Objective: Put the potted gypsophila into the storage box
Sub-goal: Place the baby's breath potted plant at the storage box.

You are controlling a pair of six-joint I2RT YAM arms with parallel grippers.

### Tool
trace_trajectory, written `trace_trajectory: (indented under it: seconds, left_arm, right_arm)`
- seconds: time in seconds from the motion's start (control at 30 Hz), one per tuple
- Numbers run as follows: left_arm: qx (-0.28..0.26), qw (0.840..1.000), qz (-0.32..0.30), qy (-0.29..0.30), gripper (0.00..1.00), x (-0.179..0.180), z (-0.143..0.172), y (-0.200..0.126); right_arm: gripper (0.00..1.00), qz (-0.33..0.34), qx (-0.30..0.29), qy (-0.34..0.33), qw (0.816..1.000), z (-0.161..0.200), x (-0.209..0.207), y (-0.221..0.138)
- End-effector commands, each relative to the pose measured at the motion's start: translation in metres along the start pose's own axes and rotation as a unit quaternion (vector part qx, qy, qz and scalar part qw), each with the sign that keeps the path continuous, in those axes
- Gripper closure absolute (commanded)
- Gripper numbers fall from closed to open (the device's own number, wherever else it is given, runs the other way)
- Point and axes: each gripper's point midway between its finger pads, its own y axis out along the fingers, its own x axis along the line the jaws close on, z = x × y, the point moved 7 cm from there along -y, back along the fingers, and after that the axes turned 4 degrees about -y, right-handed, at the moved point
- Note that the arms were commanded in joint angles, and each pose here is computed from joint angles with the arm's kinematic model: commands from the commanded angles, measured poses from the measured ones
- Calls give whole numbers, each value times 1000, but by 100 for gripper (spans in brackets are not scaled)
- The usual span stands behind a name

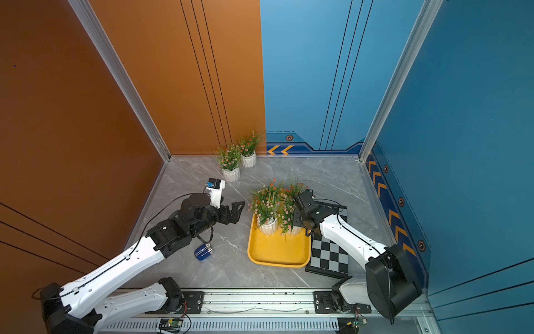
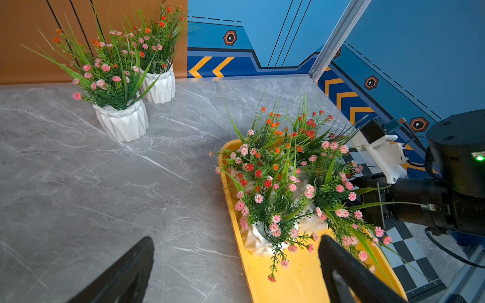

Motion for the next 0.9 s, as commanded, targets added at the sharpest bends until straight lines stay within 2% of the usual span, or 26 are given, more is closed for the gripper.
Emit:
trace_trajectory:
  seconds: [0.0, 0.17, 0.3, 0.43, 0.77, 0.87]
  left_arm:
    - [-20, 1000, 13, -4, 2, -6, -17, -4]
    - [-25, 1000, 16, -5, 2, -7, -20, -7]
    - [-23, 1000, 10, -5, 2, -7, -23, -8]
    - [-21, 1000, 13, -4, 2, -11, -29, -5]
    - [-14, 1000, 19, -1, 2, -22, -36, 6]
    - [-10, 1000, 14, -6, 2, -25, -35, 8]
  right_arm:
    - [94, -15, -29, 20, 999, -14, 3, 4]
    - [78, -26, -31, 24, 999, -14, 5, 0]
    - [60, -35, -50, 26, 998, -20, 5, -15]
    - [49, -37, -82, 29, 995, -25, 1, -35]
    - [35, -55, -140, 30, 988, -28, -5, -72]
    - [26, -68, -161, 28, 984, -28, -6, -84]
